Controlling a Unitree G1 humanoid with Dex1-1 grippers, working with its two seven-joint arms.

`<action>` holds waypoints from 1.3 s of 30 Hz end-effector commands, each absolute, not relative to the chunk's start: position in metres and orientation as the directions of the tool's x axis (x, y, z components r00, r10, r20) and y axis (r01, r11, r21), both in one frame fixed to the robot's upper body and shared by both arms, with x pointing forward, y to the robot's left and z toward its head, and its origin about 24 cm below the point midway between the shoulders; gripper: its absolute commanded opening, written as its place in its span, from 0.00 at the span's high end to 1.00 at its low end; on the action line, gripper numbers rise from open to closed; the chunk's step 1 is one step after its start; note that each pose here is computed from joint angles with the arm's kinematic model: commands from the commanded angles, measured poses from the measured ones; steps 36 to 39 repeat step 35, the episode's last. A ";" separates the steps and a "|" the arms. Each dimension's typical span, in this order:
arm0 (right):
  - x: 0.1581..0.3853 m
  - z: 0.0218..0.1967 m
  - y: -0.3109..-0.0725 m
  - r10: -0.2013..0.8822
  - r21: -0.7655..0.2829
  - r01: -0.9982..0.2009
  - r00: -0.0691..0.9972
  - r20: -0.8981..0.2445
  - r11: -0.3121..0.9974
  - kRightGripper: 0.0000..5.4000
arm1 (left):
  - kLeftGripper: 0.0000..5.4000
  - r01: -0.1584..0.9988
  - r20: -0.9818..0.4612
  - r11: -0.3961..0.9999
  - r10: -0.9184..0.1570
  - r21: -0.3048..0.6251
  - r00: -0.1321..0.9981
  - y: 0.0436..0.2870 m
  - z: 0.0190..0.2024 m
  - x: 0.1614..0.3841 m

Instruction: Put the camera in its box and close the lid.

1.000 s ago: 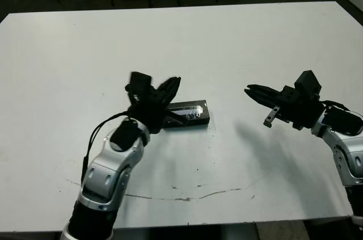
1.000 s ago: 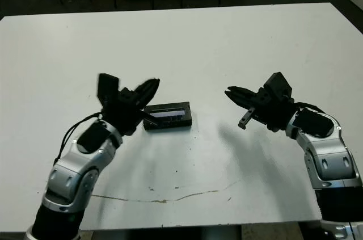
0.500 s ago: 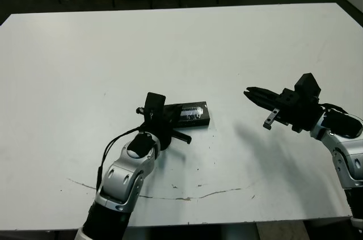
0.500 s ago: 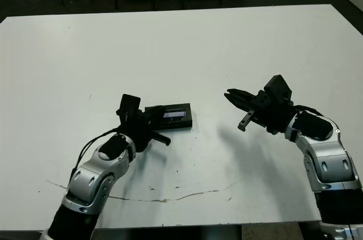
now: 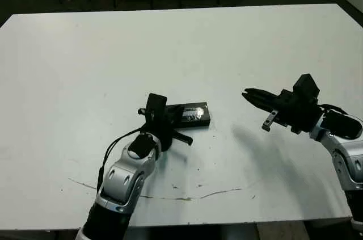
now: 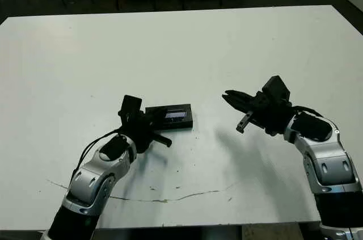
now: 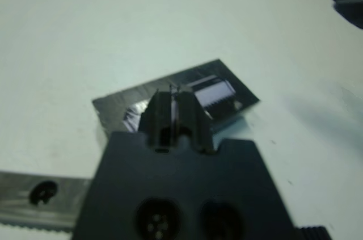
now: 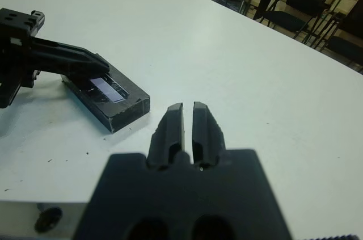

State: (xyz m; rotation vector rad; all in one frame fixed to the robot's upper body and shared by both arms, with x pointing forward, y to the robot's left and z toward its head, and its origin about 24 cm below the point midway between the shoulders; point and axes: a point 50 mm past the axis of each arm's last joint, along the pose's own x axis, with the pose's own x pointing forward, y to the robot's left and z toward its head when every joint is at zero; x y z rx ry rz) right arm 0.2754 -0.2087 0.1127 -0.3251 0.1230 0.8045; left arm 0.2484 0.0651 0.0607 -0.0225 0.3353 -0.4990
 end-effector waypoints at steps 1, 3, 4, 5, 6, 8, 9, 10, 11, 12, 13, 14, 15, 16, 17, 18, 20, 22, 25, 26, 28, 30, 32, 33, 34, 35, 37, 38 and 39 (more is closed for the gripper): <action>0.271 0.107 -0.209 0.680 -0.210 -0.724 0.689 -0.251 0.657 1.00 | 1.00 0.481 -0.399 0.867 -0.490 -0.131 0.775 0.072 0.048 0.232; 0.270 0.108 -0.210 0.673 -0.209 -0.717 0.697 -0.249 0.665 1.00 | 1.00 0.498 -0.345 0.856 -0.514 -0.140 0.785 0.074 0.060 0.226; 0.270 0.108 -0.210 0.671 -0.204 -0.713 0.701 -0.242 0.671 1.00 | 1.00 0.502 -0.314 0.853 -0.519 -0.139 0.795 0.076 0.066 0.223; 0.270 0.108 -0.210 0.670 -0.205 -0.708 0.706 -0.232 0.676 1.00 | 1.00 0.504 -0.268 0.853 -0.520 -0.131 0.811 0.078 0.073 0.221; 0.270 0.108 -0.209 0.670 -0.210 -0.704 0.710 -0.217 0.679 1.00 | 1.00 0.505 -0.224 0.854 -0.520 -0.124 0.824 0.080 0.079 0.219; 0.270 0.108 -0.208 0.653 -0.216 -0.682 0.732 -0.194 0.699 1.00 | 1.00 0.487 -0.134 0.869 -0.495 -0.092 0.858 0.087 0.091 0.217; 0.269 0.108 -0.208 0.638 -0.220 -0.665 0.747 -0.186 0.714 1.00 | 1.00 0.474 -0.098 0.877 -0.481 -0.082 0.871 0.092 0.095 0.217; 0.269 0.108 -0.207 0.616 -0.218 -0.641 0.767 -0.180 0.736 1.00 | 1.00 0.462 -0.065 0.884 -0.466 -0.070 0.882 0.096 0.100 0.218; 0.267 0.110 -0.205 0.590 -0.221 -0.616 0.788 -0.177 0.756 1.00 | 1.00 0.448 -0.034 0.892 -0.450 -0.057 0.892 0.102 0.104 0.219; 0.266 0.112 -0.204 0.570 -0.227 -0.595 0.804 -0.171 0.771 1.00 | 1.00 0.435 -0.011 0.899 -0.436 -0.044 0.900 0.107 0.107 0.220; 0.265 0.114 -0.202 0.546 -0.230 -0.570 0.821 -0.164 0.789 1.00 | 1.00 0.419 0.013 0.908 -0.418 -0.015 0.908 0.113 0.112 0.221; 0.264 0.115 -0.201 0.526 -0.234 -0.548 0.836 -0.154 0.803 1.00 | 1.00 0.402 0.035 0.916 -0.402 0.011 0.915 0.119 0.115 0.223; 0.264 0.115 -0.201 0.512 -0.231 -0.533 0.846 -0.145 0.814 1.00 | 1.00 0.388 0.052 0.921 -0.389 0.026 0.920 0.124 0.118 0.224; 0.264 0.115 -0.201 0.501 -0.215 -0.520 0.854 -0.138 0.827 1.00 | 1.00 0.371 0.067 0.928 -0.373 0.037 0.925 0.130 0.121 0.225; 0.264 0.115 -0.201 0.494 -0.196 -0.510 0.860 -0.129 0.837 1.00 | 1.00 0.348 0.083 0.936 -0.351 0.048 0.933 0.136 0.123 0.226; 0.264 0.114 -0.201 0.487 -0.178 -0.501 0.865 -0.121 0.847 1.00 | 1.00 0.324 0.100 0.944 -0.329 0.064 0.939 0.142 0.125 0.227; 0.265 0.113 -0.201 0.466 -0.149 -0.479 0.878 -0.111 0.865 1.00 | 1.00 0.281 0.143 0.952 -0.296 0.117 0.944 0.153 0.129 0.228; 0.263 0.112 -0.198 0.437 -0.158 -0.448 0.894 -0.098 0.880 1.00 | 1.00 0.243 0.188 0.956 -0.272 0.165 0.944 0.163 0.130 0.228; 0.260 0.111 -0.192 0.387 -0.193 -0.390 0.920 -0.058 0.900 1.00 | 1.00 0.151 0.282 0.951 -0.228 0.270 0.932 0.176 0.124 0.232; 0.259 0.110 -0.190 0.370 -0.195 -0.371 0.928 -0.042 0.908 1.00 | 1.00 0.122 0.305 0.948 -0.214 0.293 0.928 0.180 0.119 0.234; 0.257 0.108 -0.186 0.329 -0.207 -0.323 0.944 -0.006 0.923 1.00 | 1.00 0.066 0.316 0.962 -0.151 0.266 0.937 0.188 0.105 0.241; 0.256 0.103 -0.180 0.285 -0.199 -0.276 0.958 0.016 0.940 1.00 | 1.00 0.014 0.279 0.985 -0.063 0.174 0.958 0.193 0.090 0.247; 0.256 0.096 -0.176 0.261 -0.187 -0.251 0.965 0.035 0.950 1.00 | 1.00 -0.018 0.243 0.997 -0.002 0.081 0.970 0.194 0.081 0.250; 0.257 0.094 -0.175 0.257 -0.182 -0.246 0.965 0.042 0.952 1.00 | 1.00 -0.027 0.236 0.998 0.014 0.050 0.972 0.194 0.078 0.251; 0.257 0.092 -0.174 0.253 -0.177 -0.241 0.966 0.046 0.954 1.00 | 1.00 -0.033 0.231 0.999 0.026 0.023 0.973 0.192 0.077 0.252; 0.258 0.091 -0.174 0.247 -0.168 -0.236 0.968 0.048 0.957 1.00 | 1.00 -0.034 0.229 0.999 0.032 0.004 0.973 0.190 0.077 0.253; 0.258 0.091 -0.174 0.247 -0.168 -0.236 0.968 0.048 0.957 1.00 | 1.00 -0.034 0.229 0.999 0.032 0.004 0.973 0.190 0.077 0.253; 0.258 0.091 -0.174 0.247 -0.168 -0.236 0.968 0.048 0.957 1.00 | 1.00 -0.034 0.229 0.999 0.032 0.004 0.973 0.190 0.077 0.253; 0.258 0.091 -0.174 0.247 -0.168 -0.236 0.968 0.048 0.957 1.00 | 1.00 -0.034 0.229 0.999 0.032 0.004 0.973 0.190 0.077 0.253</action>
